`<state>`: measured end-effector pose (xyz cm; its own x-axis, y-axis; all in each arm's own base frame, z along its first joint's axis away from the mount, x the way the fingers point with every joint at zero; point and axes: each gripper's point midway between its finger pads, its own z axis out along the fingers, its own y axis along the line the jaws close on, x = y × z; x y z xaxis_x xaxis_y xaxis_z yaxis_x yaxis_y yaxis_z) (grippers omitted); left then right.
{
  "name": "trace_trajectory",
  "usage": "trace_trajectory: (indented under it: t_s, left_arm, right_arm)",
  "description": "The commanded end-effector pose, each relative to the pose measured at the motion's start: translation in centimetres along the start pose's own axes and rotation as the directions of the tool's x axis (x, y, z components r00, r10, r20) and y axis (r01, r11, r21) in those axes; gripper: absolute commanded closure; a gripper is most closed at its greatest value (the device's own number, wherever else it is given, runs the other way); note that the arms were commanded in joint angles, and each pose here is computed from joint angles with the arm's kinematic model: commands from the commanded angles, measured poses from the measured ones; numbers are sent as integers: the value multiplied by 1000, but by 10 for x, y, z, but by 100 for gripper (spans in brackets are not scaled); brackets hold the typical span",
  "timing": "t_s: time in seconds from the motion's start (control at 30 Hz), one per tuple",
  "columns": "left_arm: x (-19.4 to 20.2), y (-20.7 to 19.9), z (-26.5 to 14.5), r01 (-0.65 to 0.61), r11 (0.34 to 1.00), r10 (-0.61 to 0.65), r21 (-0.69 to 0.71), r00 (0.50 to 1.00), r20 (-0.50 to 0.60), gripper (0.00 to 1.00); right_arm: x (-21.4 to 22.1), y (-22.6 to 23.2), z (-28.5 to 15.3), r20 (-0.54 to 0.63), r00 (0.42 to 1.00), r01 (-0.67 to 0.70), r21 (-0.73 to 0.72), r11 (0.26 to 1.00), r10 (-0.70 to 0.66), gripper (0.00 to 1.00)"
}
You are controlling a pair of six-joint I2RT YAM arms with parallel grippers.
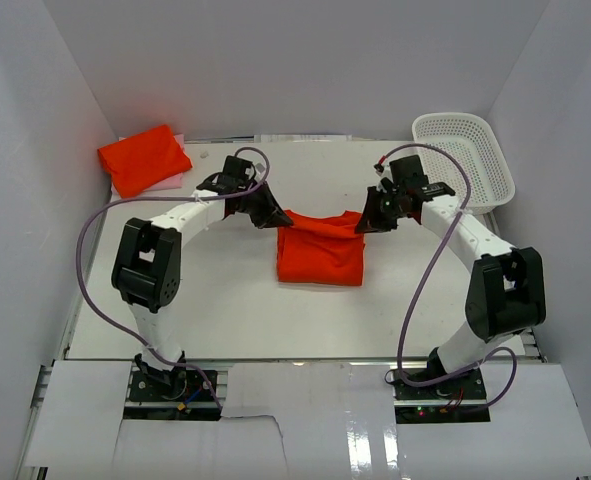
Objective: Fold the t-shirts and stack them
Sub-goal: Fold the long partially folded tshirt into a neat square
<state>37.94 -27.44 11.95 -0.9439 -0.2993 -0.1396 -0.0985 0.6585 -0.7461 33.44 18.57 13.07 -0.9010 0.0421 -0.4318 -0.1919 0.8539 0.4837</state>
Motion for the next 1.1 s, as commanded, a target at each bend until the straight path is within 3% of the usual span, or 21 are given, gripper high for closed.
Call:
trace_trajectory:
  t_s: [0.0, 0.33, 0.77, 0.83, 0.87, 0.9, 0.93, 1.07]
  left_arm:
    - [-23, -18, -7, -50, 997, 47, 52, 997, 55, 100]
    - [-50, -15, 2, -49, 997, 45, 54, 996, 74, 100]
    - [-84, 27, 27, -18, 999, 22, -30, 993, 112, 100]
    - [-87, 33, 32, -17, 999, 23, -43, 992, 121, 99]
    - [-90, 34, 33, -21, 999, 26, -42, 991, 131, 95]
    - [-90, 39, 37, -18, 998, 25, -52, 991, 134, 93]
    - [-91, 40, 38, -15, 998, 22, -53, 990, 139, 93]
    - [-99, 41, 31, -14, 999, 25, -47, 970, 241, 74]
  right_arm:
    - [-37, 11, -1, 88, 995, 52, -30, 998, -49, 92]
    - [-63, 10, 25, 79, 996, 48, -37, 998, -45, 92]
    - [-83, -14, 72, 88, 995, 45, -1, 999, -45, 91]
    - [-88, -18, 81, 102, 993, 50, 1, 999, -50, 81]
    - [-89, -21, 84, 106, 993, 49, 7, 999, -50, 65]
    - [-89, -23, 89, 102, 994, 46, 6, 999, -46, 58]
    - [-89, -25, 92, 106, 993, 44, 8, 999, -44, 55]
    - [-99, -28, 95, 177, 983, 51, 17, 999, -53, 48]
